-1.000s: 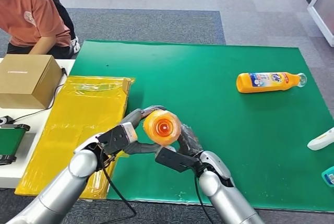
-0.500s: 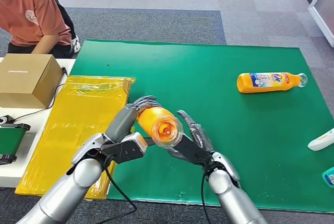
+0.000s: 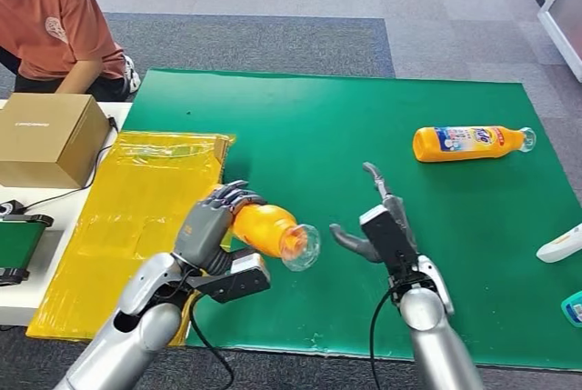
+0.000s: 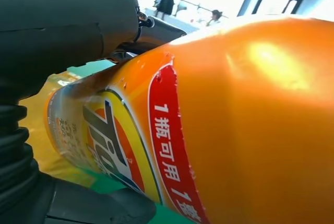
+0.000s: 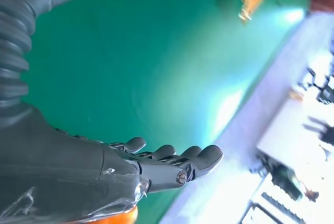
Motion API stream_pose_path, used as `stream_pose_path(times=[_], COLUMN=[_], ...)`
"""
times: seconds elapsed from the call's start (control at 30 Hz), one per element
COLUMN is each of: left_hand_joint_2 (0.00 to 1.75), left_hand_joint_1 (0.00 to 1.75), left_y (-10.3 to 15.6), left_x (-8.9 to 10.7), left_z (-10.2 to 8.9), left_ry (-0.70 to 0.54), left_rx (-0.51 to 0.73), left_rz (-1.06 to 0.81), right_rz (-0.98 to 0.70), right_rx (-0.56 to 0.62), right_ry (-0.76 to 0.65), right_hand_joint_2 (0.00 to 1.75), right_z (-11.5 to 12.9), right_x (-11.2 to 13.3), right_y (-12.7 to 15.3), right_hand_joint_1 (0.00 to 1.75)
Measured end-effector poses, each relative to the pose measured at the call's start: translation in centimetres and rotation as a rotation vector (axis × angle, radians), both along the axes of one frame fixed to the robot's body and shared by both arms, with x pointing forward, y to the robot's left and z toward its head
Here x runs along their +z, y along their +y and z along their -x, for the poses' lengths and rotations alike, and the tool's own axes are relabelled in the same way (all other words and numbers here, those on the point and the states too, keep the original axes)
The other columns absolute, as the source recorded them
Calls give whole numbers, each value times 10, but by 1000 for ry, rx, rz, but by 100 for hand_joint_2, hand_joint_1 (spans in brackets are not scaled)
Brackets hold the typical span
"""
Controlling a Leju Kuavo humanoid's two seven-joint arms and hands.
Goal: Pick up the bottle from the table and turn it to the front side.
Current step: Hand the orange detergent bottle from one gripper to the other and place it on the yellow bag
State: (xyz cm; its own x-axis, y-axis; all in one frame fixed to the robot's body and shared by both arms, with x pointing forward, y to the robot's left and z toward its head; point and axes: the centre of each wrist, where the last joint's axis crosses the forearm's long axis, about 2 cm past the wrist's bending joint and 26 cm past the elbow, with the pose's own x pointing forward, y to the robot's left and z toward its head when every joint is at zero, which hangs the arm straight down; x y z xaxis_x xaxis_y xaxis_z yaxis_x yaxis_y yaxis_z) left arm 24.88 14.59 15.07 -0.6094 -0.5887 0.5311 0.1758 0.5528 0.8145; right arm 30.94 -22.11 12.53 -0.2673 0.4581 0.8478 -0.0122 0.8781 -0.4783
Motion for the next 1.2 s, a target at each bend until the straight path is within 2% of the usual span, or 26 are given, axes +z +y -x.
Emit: stream_pose_path(times=[0.17, 0.37, 0.53, 0.67, 0.9, 1.2], left_hand_joint_2=[175, 175, 175, 175, 175, 175], left_hand_joint_1=[175, 175, 175, 1, 0, 0], left_y=[9, 21, 28, 31, 34, 31], left_x=[-29, -63, -81, -86, -92, -99], left_z=[6, -4, -14, -25, -29, -12], left_ry=[3, 7, 36, 22, -38, -166], left_rx=[169, 327, 379, 426, 494, 642], left_rz=[-212, -423, -503, -563, -579, -501], right_rz=[-106, -119, -127, -131, -126, -118], right_rx=[-107, -84, -66, -57, -56, -41], right_ry=[-171, -284, -326, -341, -346, -337], right_hand_joint_2=[175, 175, 175, 175, 175, 175], right_z=[8, 15, 18, 20, 24, 27], right_x=[30, 57, 68, 72, 72, 68], right_y=[-28, -27, -24, -21, -23, -19], right_hand_joint_1=[0, 0, 0, 0, 0, 0])
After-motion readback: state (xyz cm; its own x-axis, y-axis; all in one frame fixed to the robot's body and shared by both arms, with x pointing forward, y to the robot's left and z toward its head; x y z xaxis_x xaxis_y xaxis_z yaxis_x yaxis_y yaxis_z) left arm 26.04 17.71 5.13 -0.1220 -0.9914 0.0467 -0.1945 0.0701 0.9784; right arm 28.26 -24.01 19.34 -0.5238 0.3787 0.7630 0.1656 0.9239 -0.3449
